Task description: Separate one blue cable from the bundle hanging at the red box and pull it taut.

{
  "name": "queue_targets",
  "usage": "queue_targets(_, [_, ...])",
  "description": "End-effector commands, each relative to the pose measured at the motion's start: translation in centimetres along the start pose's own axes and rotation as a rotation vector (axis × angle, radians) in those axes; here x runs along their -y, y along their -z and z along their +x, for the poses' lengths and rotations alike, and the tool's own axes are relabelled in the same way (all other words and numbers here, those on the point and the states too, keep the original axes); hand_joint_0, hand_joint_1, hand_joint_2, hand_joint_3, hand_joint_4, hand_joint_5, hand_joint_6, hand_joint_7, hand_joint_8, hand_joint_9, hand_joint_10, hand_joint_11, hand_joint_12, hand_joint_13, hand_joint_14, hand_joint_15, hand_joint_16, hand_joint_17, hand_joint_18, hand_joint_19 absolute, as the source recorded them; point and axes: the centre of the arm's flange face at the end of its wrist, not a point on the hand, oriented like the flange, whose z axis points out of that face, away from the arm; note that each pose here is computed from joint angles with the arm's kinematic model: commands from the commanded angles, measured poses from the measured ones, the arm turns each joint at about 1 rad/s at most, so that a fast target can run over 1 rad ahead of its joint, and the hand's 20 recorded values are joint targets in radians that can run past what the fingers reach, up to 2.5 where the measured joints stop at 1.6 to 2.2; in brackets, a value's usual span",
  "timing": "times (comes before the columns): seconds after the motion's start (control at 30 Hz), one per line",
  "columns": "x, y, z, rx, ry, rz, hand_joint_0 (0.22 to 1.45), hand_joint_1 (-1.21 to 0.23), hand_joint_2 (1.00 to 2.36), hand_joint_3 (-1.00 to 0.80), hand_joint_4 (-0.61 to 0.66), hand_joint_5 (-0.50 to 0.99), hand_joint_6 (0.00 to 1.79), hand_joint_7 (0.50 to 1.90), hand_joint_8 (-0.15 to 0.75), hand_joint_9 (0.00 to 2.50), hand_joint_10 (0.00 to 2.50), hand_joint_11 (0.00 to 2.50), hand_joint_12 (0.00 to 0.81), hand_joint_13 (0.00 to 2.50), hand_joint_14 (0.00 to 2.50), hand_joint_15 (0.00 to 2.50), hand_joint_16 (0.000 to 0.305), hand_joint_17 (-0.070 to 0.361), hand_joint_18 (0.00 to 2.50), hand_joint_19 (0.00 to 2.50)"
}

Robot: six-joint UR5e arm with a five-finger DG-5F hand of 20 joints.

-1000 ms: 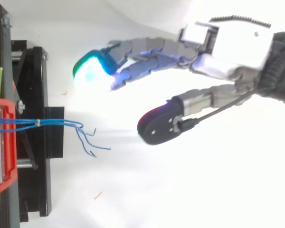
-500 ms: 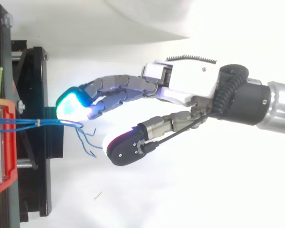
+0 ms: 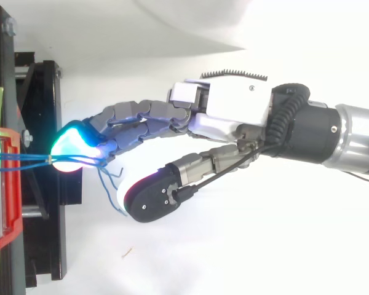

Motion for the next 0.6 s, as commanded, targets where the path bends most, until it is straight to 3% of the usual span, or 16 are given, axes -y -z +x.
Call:
queue_targets(0.0, [-0.22, -0.19, 0.01, -0.003, -0.032, -0.014, 0.58, -0.64, 1.00, -0.46, 0.30, -0.17, 0.50, 0.86, 0.268, 0.19, 0.00, 0.00, 0.328, 0.35, 0.00, 0.09, 0.039, 0.088, 0.29, 0.07])
queue_targets(0.57, [-0.82, -0.76, 0.29, -0.039, -0.121, -0.069, 0.65, -0.65, 1.01, -0.32, 0.30, -0.13, 0.50, 1.02, 0.278, 0.36, 0.00, 0.00, 0.326, 0.51, 0.01, 0.16, 0.036, 0.081, 0.44, 0.15])
